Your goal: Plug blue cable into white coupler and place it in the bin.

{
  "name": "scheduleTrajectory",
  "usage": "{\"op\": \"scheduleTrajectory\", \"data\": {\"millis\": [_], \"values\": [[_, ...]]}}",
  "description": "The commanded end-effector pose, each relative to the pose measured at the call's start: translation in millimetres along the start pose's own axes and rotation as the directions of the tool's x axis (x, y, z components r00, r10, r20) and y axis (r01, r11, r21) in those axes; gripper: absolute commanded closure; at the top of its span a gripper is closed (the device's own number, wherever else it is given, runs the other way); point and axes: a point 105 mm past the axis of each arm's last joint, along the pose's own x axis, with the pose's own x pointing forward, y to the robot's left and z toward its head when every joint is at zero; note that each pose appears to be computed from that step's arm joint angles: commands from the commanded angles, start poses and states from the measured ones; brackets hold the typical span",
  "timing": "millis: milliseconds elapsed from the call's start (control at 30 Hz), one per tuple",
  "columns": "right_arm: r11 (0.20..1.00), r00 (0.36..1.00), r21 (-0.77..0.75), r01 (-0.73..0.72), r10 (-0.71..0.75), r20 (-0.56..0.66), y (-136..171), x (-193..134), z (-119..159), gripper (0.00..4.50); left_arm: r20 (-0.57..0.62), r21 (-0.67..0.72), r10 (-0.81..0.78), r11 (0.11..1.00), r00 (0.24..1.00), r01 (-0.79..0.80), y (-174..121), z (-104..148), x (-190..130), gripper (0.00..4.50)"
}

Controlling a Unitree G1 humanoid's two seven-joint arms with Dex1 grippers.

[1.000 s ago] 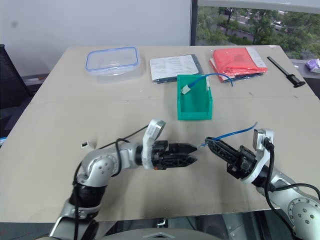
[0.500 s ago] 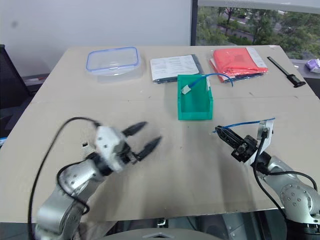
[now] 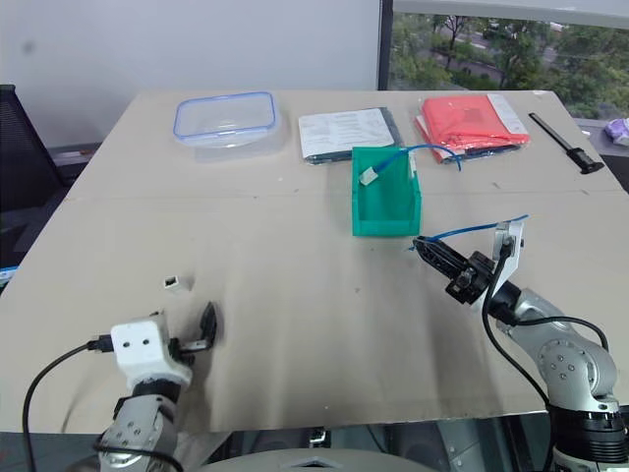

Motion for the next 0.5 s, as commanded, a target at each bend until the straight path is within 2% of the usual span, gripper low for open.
{"op": "scheduleTrajectory", "data": {"millis": [33,367,433,467,500], "values": [[0.998,0.999,-0.041,-0.047,0.048,0.014,12,7,7,4.5,-0.003,-0.025,0.046,0.999,0.999,-0.046,3,-5,6,0.04],[0.998,1.0,-0.054,-0.024,0.025,0.011,11,5,2,4.5,0.014,-0.018,0.103,0.995,0.995,-0.103,13,-6,35,0.04],[0.998,1.0,-0.055,-0.023,0.023,0.009,12,5,0,4.5,0.02,-0.016,0.099,0.995,0.995,-0.099,13,-5,40,0.56],[0.998,1.0,-0.055,-0.022,0.023,0.009,13,6,-1,4.5,0.018,-0.018,0.097,0.995,0.995,-0.097,12,-5,42,1.01],[0.998,1.0,-0.056,-0.022,0.022,0.009,13,6,-1,4.5,0.018,-0.018,0.095,0.995,0.995,-0.094,12,-5,43,1.15]]}}
